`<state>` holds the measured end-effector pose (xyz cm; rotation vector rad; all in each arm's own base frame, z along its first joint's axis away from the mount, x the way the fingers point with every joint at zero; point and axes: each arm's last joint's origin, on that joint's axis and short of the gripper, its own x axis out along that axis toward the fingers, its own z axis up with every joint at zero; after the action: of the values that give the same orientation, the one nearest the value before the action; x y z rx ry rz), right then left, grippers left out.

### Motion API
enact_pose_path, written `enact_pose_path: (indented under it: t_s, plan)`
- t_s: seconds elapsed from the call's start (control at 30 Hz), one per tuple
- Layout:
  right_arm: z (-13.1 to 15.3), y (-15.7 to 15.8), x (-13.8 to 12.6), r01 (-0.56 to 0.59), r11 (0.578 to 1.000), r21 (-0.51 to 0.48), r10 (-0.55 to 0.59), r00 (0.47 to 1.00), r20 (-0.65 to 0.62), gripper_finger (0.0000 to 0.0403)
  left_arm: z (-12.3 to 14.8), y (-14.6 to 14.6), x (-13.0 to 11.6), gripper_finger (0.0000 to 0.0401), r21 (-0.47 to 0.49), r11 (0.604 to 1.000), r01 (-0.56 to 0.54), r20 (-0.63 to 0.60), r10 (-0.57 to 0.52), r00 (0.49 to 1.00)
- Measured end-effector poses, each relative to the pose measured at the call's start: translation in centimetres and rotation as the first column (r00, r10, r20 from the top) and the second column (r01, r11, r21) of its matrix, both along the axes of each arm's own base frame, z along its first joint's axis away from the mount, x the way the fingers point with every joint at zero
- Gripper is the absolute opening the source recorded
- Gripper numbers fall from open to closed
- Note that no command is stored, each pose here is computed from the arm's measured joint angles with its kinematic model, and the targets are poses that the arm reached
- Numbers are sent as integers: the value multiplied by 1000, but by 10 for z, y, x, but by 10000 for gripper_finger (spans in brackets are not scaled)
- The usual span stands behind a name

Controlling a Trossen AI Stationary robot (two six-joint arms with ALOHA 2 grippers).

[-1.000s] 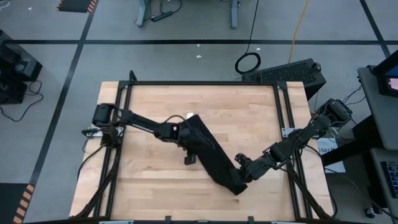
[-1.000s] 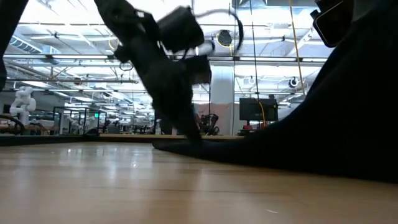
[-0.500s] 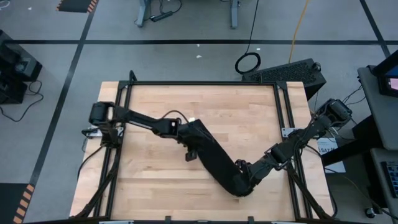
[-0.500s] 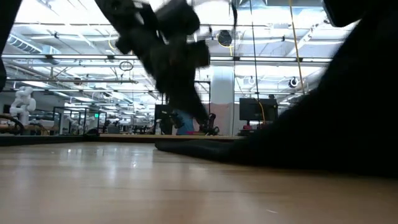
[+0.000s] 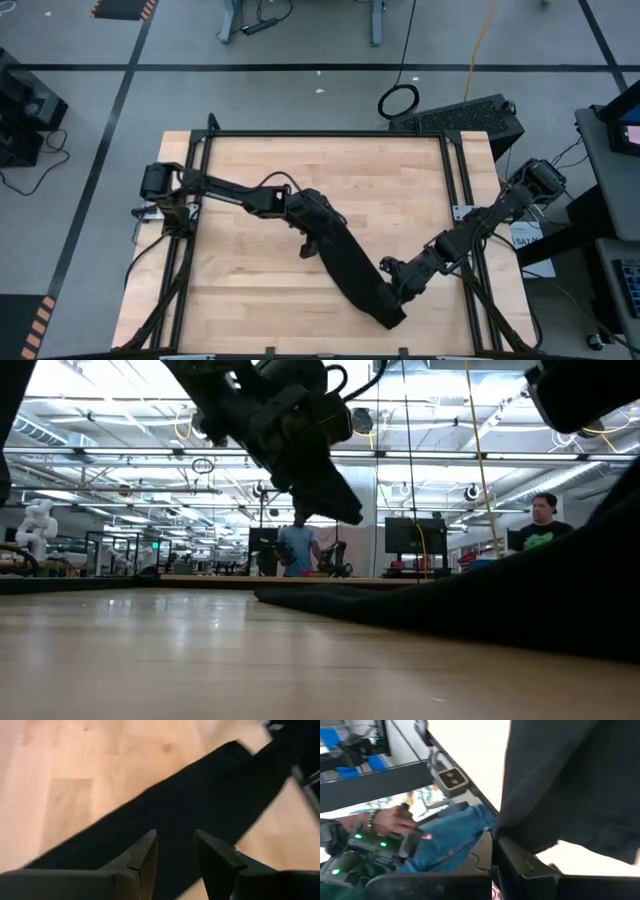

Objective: Roll napkin
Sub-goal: Fold the black napkin

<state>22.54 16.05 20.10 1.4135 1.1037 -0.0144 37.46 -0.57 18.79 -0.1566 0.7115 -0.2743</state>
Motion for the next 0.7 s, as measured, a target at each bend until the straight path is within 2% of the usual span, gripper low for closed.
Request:
enact_pose_path:
  t_s: [0.1, 0.2, 0.3, 0.4, 0.47, 0.6, 0.63, 0.7]
  plan:
    - [-2, 0, -2, -1, 1000, -5, 1, 999, -32, 0, 2, 5, 4, 139, 22, 1000, 13, 51, -14, 999]
    - [-2, 2, -3, 2, 1000, 5, -2, 999, -40, 0, 2, 9, 7, 139, -2, 999, 52, 49, -52, 997]
    - [4, 7, -1, 6, 999, 36, -7, 999, 40, 0, 0, 13, 6, 139, 3, 999, 44, -9, -44, 999]
    - [11, 14, -2, 11, 999, 42, -17, 992, 124, 0, -17, 21, 0, 139, 58, 998, -29, -137, 37, 990]
    - [11, 18, -6, 20, 998, 56, -25, 996, 86, 0, -30, 30, -7, 139, 99, 992, -77, -233, 98, 968]
    - [5, 23, -15, 19, 999, 40, -20, 1000, 6, 0, -50, 51, -17, 139, 135, 981, -138, -341, 177, 923]
    - [4, 23, -16, 22, 999, 34, -21, 1000, -15, 0, -53, 56, -20, 139, 127, 982, -140, -365, 178, 914]
    - [1, 23, -19, 28, 999, 22, -27, 998, -50, 0, -49, 64, -20, 136, 37, 995, -95, -344, 102, 934]
